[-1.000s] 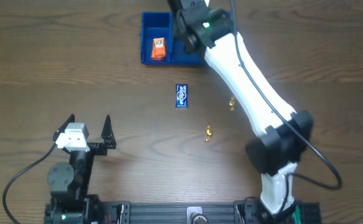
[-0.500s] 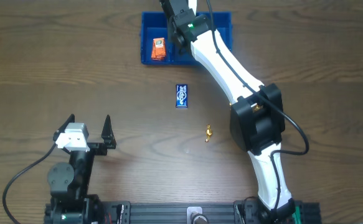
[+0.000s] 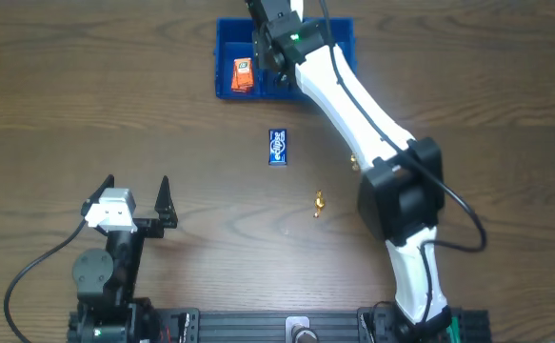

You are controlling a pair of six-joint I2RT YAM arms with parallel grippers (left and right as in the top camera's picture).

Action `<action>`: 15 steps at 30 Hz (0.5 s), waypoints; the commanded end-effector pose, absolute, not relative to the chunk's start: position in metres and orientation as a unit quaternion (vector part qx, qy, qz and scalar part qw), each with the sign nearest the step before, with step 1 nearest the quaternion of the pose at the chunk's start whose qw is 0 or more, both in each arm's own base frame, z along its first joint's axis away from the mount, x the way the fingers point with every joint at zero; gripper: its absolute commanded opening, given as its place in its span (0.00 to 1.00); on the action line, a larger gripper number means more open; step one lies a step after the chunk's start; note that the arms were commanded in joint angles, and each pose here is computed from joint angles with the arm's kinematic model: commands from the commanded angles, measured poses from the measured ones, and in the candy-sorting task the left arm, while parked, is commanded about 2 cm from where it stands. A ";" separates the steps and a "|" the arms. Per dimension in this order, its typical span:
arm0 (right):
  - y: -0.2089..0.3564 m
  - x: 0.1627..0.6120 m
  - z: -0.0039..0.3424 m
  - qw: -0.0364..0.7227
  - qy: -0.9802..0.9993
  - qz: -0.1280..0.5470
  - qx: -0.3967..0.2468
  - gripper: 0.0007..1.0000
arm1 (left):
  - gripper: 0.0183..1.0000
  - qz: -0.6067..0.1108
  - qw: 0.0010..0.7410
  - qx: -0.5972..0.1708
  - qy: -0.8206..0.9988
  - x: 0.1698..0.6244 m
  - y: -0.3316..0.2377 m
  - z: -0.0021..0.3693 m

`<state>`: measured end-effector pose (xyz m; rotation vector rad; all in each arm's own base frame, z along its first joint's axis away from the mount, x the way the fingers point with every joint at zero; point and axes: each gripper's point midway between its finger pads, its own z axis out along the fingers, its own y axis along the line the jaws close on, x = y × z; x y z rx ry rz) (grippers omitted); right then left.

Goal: Sort Candies Into Trays

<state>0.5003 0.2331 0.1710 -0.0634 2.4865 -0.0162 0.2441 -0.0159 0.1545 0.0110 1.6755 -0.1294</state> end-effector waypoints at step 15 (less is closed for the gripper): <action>0.251 0.349 0.003 0.112 0.993 0.001 -0.019 0.84 | 1.00 -0.068 0.649 0.010 0.757 0.243 -0.020 0.138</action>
